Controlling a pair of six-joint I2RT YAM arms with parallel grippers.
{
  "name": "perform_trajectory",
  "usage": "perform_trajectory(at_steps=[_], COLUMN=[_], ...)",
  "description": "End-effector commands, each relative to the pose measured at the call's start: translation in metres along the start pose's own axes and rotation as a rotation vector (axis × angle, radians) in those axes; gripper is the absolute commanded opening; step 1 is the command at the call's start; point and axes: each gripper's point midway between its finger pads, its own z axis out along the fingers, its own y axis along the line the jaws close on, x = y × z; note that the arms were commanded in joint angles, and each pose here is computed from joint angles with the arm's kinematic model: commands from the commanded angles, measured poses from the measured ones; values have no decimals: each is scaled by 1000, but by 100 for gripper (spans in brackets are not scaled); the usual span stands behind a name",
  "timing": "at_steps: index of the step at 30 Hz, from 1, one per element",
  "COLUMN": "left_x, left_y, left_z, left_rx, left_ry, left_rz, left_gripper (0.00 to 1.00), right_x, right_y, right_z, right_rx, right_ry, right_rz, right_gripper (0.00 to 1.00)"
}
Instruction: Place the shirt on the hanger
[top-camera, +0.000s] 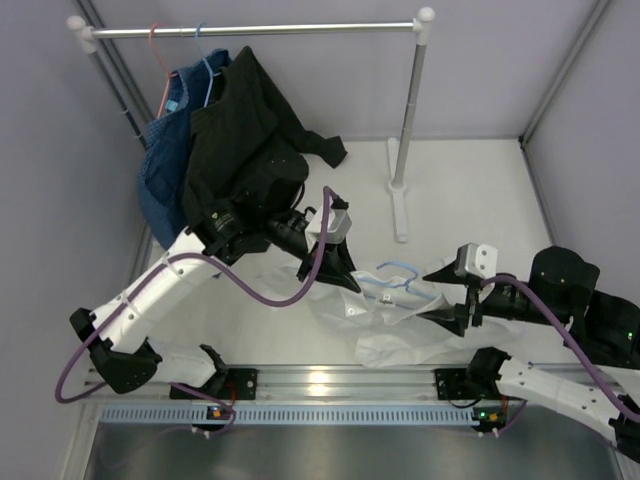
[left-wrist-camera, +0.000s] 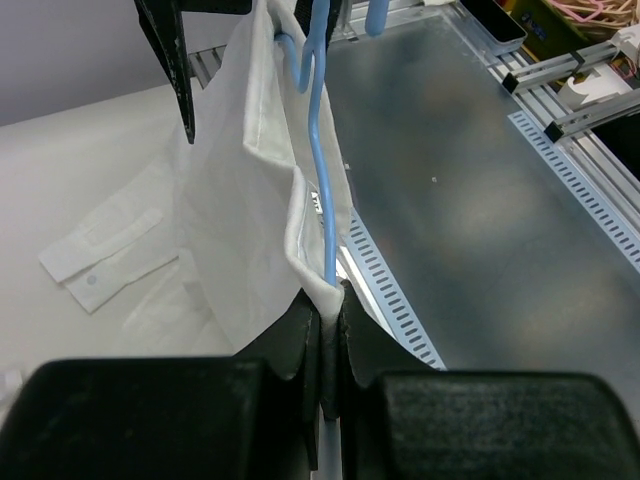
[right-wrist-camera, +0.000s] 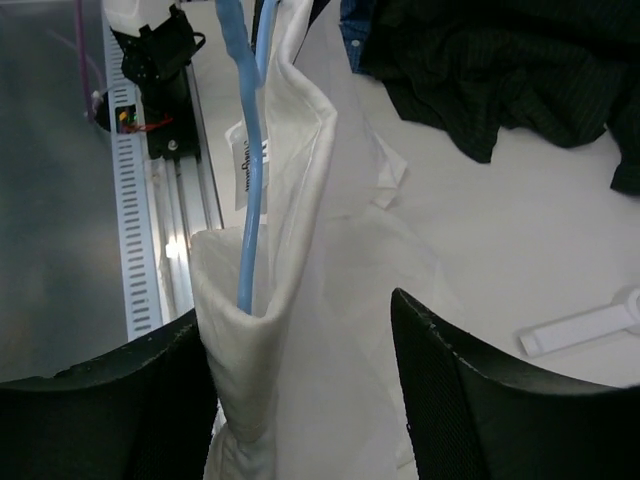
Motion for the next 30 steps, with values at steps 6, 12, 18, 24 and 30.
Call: perform_trajectory(at_steps=[6, 12, 18, 24, 30], left_x=[-17, -13, -19, -31, -67], left_y=[-21, -15, 3, 47, 95], left_z=[-9, -7, -11, -38, -152], left_rx=[22, 15, -88, -481, -1238], left_ry=[-44, -34, -13, -66, -267], left_rz=[106, 81, 97, 92, -16], left_gripper=[0, 0, 1, 81, 98], right_x=[-29, -32, -25, -28, -31], right_y=[-2, 18, 4, -17, -67], right_z=[5, 6, 8, 4, 0], right_rx=[3, -112, -33, 86, 371], right_ry=[-138, -161, -139, -140, -123], right_rz=[-22, -40, -50, -37, 36], right_gripper=[45, 35, 0, 0, 0])
